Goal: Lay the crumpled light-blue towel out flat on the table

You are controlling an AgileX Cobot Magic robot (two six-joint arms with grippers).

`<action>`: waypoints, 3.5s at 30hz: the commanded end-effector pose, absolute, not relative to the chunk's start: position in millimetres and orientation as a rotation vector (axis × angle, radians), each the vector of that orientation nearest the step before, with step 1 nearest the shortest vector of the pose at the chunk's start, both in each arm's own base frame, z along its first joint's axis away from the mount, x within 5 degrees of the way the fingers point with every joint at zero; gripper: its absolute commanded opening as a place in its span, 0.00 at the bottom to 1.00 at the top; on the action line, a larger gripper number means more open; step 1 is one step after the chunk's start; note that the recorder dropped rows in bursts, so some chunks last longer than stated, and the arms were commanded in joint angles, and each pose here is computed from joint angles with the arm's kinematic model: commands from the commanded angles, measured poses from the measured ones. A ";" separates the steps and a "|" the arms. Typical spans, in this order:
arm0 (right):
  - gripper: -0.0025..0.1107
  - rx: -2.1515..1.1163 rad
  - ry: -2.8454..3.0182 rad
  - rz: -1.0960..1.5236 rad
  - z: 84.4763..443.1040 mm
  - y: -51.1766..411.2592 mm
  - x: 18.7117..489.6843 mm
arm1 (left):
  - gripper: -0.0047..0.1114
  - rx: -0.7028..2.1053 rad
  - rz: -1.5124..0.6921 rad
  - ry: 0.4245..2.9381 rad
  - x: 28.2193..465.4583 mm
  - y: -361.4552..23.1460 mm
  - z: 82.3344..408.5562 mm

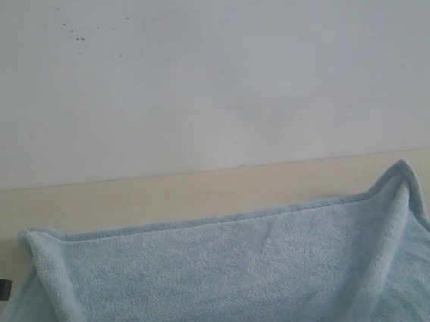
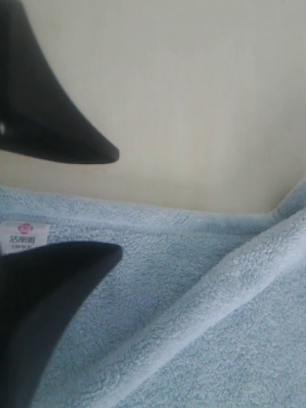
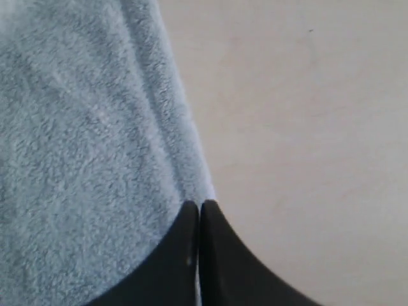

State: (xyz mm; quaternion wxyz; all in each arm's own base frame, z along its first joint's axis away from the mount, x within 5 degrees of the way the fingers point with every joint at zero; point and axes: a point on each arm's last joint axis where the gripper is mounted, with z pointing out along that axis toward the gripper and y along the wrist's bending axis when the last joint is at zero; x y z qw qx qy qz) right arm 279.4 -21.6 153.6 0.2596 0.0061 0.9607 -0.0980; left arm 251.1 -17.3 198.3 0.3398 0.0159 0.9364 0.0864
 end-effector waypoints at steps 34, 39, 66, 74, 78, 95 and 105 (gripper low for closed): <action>0.02 -0.092 2.830 -0.324 105.2 -12.2 264.4 | 0.37 0.013 0.190 2.433 247.9 -19.0 201.5; 0.02 0.059 2.945 -0.464 104.6 -21.0 251.5 | 0.37 0.018 0.191 2.434 247.9 -19.1 201.4; 0.02 0.048 2.364 -0.029 192.6 2.9 254.5 | 0.07 0.375 0.143 2.868 210.1 -37.8 182.6; 0.02 -0.094 2.355 0.021 193.0 29.4 253.3 | 0.07 0.411 0.099 2.886 208.0 -40.5 181.9; 0.02 -0.165 2.348 0.035 193.3 39.8 252.2 | 0.07 0.398 0.067 2.821 211.5 -42.7 180.1; 0.02 -0.175 2.345 0.039 193.4 41.4 252.1 | 0.07 0.431 0.075 2.907 216.8 -44.4 122.5; 0.02 -0.178 2.338 0.047 193.8 42.1 252.4 | 0.07 0.285 0.298 3.055 206.3 -29.7 119.3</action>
